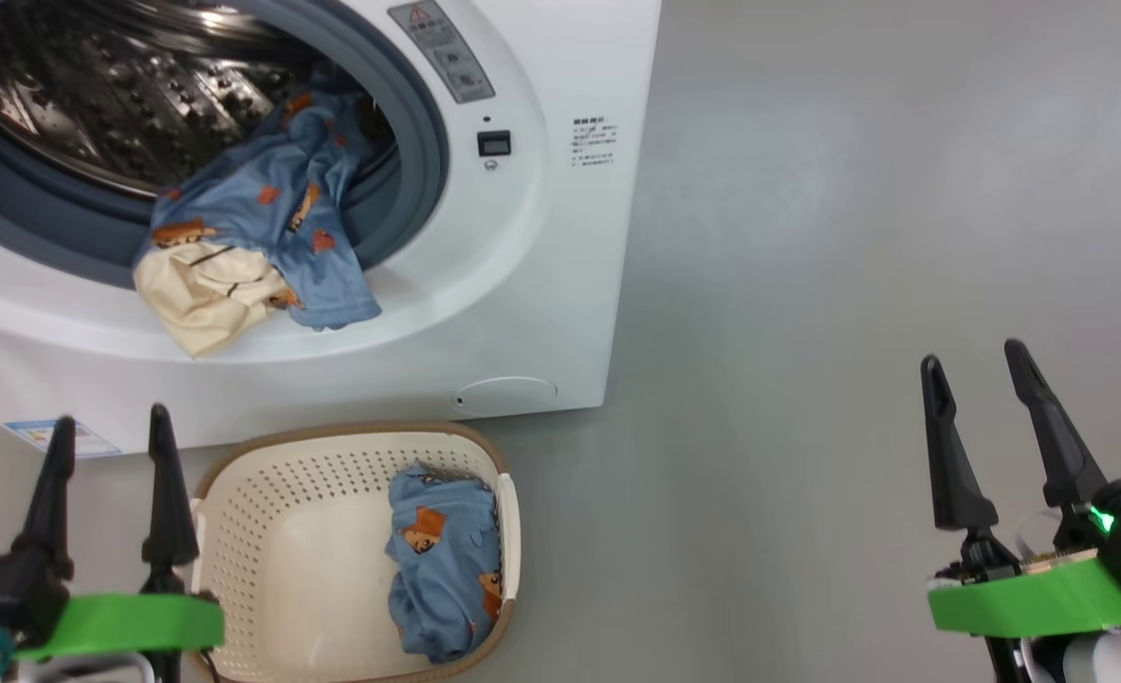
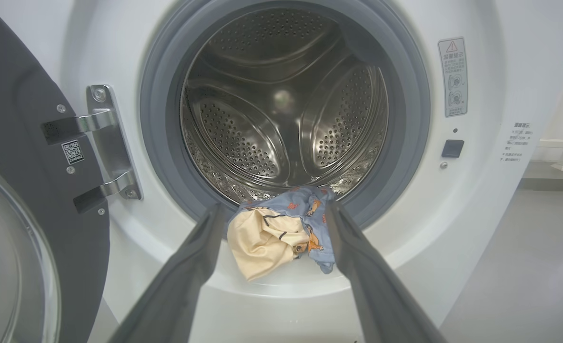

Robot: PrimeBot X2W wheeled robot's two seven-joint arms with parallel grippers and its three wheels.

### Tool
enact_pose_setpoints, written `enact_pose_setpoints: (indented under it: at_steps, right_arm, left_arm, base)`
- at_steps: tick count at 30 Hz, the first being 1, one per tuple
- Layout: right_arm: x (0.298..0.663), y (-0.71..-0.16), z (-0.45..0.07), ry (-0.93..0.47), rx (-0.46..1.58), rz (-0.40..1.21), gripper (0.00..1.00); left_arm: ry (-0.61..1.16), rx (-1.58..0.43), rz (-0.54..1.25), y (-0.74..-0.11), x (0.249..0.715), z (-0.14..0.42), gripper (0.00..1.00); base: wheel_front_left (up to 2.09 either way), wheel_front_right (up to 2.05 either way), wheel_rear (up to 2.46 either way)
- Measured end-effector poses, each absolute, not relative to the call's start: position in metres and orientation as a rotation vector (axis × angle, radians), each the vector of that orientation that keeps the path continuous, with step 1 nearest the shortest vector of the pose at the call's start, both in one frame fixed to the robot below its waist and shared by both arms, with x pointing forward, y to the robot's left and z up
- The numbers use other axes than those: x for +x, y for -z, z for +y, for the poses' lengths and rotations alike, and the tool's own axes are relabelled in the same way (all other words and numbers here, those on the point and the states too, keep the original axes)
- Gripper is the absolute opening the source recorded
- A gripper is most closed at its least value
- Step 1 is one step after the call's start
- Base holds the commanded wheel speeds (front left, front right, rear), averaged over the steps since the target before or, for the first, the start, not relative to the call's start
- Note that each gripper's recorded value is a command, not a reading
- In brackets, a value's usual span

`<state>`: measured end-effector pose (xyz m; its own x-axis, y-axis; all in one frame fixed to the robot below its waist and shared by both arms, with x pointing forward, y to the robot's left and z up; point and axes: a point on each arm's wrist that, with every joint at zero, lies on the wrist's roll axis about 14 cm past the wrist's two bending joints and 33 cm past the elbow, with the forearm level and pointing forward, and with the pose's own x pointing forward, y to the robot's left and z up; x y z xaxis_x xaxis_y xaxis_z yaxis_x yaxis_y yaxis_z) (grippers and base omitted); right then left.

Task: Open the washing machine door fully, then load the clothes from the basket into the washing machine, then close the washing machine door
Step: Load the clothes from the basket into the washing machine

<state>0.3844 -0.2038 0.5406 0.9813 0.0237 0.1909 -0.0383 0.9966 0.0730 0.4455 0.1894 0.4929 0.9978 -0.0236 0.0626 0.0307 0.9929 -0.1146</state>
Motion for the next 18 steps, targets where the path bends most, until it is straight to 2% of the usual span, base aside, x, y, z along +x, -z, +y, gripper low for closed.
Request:
enact_pose_setpoints:
  at_steps: [11,18]
  right_arm:
    - [0.368,-0.540,-0.202,-0.035,0.081,-0.185,1.00]
    - [0.368,-0.537,-0.200,-0.038,0.084,-0.175,1.00]
  left_arm:
    - [-0.013,-0.126,-0.067,-0.496,0.412,0.201,1.00]
    - [-0.023,-0.121,-0.067,-0.496,0.406,0.205,1.00]
  base:
    - [0.00,0.00,0.00]
    - [0.00,0.00,0.00]
